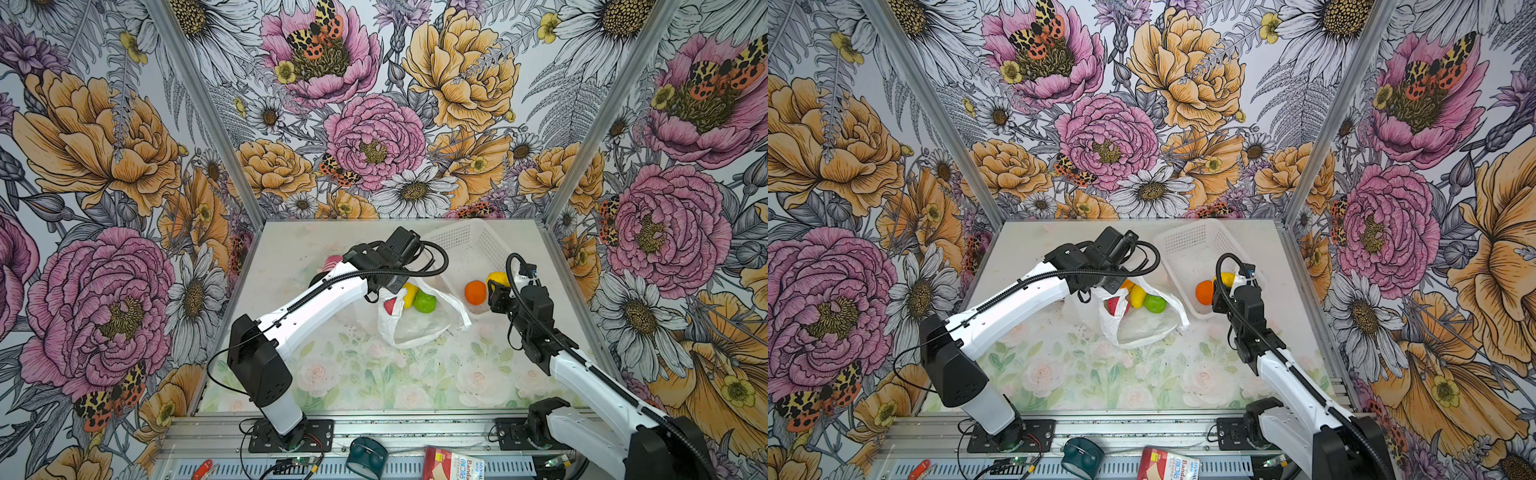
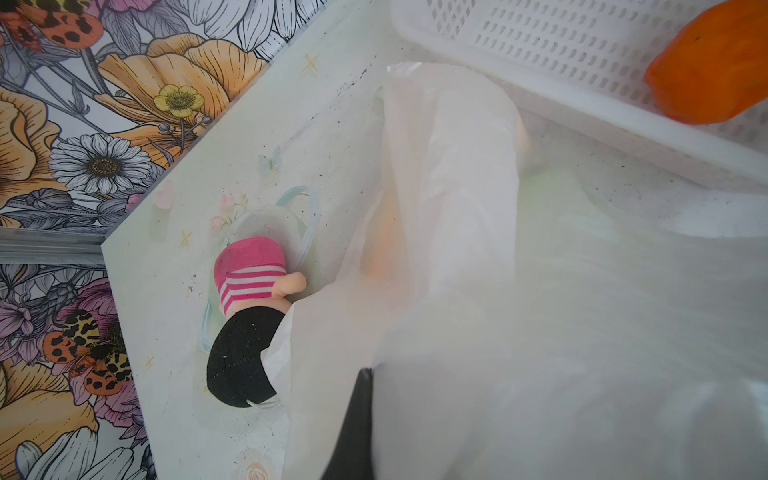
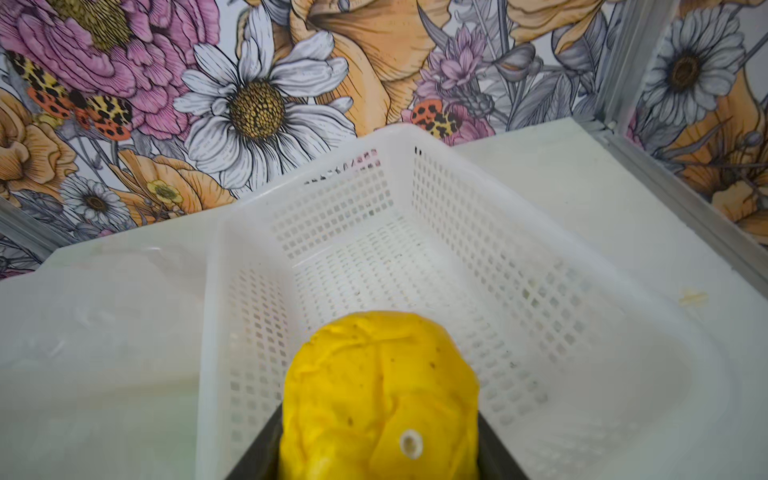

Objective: Untie the knot of the plastic bag and take out the fruit
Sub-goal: 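Carry the yellow fruit with the right gripper over the basket, then open the right gripper to drop the yellow fruit into the basket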

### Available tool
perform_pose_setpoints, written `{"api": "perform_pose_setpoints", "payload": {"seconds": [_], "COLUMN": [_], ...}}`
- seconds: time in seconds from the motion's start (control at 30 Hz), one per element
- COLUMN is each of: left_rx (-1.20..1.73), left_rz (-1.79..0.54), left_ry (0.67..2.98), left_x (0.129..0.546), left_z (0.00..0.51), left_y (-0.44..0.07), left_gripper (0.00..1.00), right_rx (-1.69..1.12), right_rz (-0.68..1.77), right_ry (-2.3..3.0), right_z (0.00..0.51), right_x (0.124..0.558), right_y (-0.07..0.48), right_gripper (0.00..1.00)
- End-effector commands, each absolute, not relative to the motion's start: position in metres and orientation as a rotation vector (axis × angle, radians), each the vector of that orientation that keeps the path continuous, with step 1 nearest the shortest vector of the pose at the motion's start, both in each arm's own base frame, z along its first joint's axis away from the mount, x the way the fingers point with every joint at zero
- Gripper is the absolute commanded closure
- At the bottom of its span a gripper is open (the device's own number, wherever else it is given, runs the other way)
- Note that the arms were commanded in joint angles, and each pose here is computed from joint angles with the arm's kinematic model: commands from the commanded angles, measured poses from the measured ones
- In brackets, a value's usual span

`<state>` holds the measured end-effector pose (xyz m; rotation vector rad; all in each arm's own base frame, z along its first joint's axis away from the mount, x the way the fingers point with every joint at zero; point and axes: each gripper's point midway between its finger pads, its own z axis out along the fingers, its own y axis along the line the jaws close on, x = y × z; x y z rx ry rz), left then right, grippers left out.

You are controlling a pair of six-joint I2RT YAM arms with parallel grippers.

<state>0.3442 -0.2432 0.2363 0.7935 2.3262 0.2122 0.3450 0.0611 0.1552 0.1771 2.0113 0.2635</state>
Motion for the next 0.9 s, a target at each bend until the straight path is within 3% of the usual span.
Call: {"api": "perform_pose_setpoints", "payload": {"seconds": [0.0, 0.33, 0.43, 0.63, 0.73, 0.87], "left_rx": [0.822, 0.819, 0.821, 0.821, 0.819, 0.820], "left_rz": [0.250, 0.253, 0.251, 0.250, 0.249, 0.247], "left_ry": [2.329, 2.329, 2.331, 2.329, 2.328, 2.328], "left_x": [0.343, 0.344, 0.344, 0.343, 0.343, 0.343], "left_z": [0.230, 0.230, 0.230, 0.231, 0.231, 0.231], "left_y": [-0.242, -0.241, -0.242, -0.241, -0.241, -0.241], "left_gripper": [1.00, 1.00, 1.00, 1.00, 1.00, 1.00], "right_rx": [0.177, 0.164, 0.168, 0.175, 0.184, 0.172], "right_rz": [0.331, 0.295, 0.285, 0.278, 0.272, 0.295], "right_ry": [2.074, 2.226, 2.261, 2.279, 2.262, 2.212], "right_z": [0.150, 0.112, 0.106, 0.103, 0.106, 0.115], "right_x": [0.362, 0.386, 0.389, 0.391, 0.390, 0.383], "right_y": [0.074, 0.080, 0.081, 0.081, 0.079, 0.079], "right_gripper": [1.00, 1.00, 0.95, 0.71, 0.47, 0.24]}}
